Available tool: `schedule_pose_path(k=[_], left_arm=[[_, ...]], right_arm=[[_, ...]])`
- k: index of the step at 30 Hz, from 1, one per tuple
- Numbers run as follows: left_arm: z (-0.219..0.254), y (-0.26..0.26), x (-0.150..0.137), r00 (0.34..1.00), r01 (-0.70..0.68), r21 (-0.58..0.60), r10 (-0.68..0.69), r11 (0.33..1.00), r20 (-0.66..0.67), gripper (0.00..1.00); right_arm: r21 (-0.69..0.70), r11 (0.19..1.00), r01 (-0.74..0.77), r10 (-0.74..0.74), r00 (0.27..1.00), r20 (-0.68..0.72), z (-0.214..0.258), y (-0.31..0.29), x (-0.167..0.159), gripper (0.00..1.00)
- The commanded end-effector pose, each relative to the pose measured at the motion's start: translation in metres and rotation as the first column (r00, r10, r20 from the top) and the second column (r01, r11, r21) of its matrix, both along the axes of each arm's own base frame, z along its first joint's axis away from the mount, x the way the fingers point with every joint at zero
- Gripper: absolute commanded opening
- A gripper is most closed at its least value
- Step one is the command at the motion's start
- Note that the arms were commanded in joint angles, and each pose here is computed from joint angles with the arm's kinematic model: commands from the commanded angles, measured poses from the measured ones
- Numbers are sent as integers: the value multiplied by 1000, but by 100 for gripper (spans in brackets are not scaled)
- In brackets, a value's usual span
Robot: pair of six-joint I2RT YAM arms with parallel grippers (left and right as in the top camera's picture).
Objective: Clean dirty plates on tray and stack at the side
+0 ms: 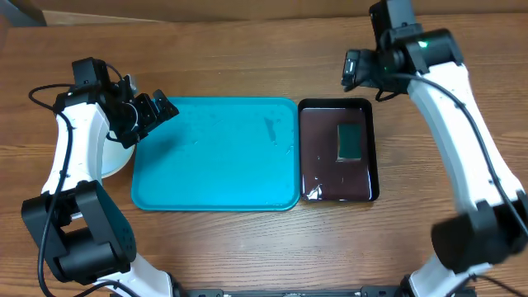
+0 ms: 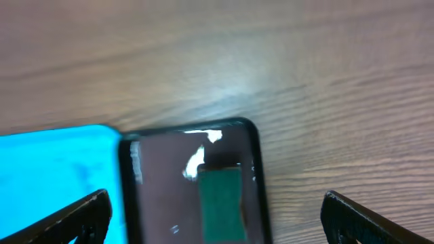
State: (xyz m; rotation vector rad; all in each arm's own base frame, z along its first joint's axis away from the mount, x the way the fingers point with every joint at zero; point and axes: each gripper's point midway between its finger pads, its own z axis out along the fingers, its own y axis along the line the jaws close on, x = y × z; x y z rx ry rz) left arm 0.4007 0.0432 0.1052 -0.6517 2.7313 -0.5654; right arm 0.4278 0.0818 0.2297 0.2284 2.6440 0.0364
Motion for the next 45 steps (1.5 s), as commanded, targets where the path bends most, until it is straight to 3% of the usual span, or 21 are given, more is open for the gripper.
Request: schedule_pose_path(k=[1, 9, 14, 18, 25, 34, 38, 45], left_arm=[[1, -4, 1, 999, 33, -3, -33, 999, 15, 100], [1, -4, 1, 999, 33, -3, -33, 999, 15, 100], [1, -4, 1, 999, 33, -3, -33, 999, 15, 100], [1, -4, 1, 999, 33, -3, -33, 999, 15, 100], [1, -4, 1, 999, 33, -3, -33, 999, 15, 100], [1, -4, 1, 999, 33, -3, -33, 999, 15, 100], [1, -4, 1, 999, 33, -3, -33, 999, 15, 100], [1, -4, 1, 999, 33, -3, -33, 999, 15, 100]], right_arm=[[37, 999, -14, 7, 986, 167, 68, 1, -22, 100], [68, 997, -34, 0, 898, 441, 174, -18, -89, 100], [-34, 996, -87, 88, 749, 657, 233, -36, -135, 100], [-70, 993, -99, 115, 586, 802, 252, -45, -169, 100], [-41, 996, -78, 67, 363, 929, 197, -62, -215, 100], [-42, 993, -114, 47, 38, 998, 123, -57, -225, 100], [-23, 993, -119, 24, 6, 1000, 98, -58, -221, 100], [-12, 992, -130, 25, 100, 995, 54, -58, -205, 100]])
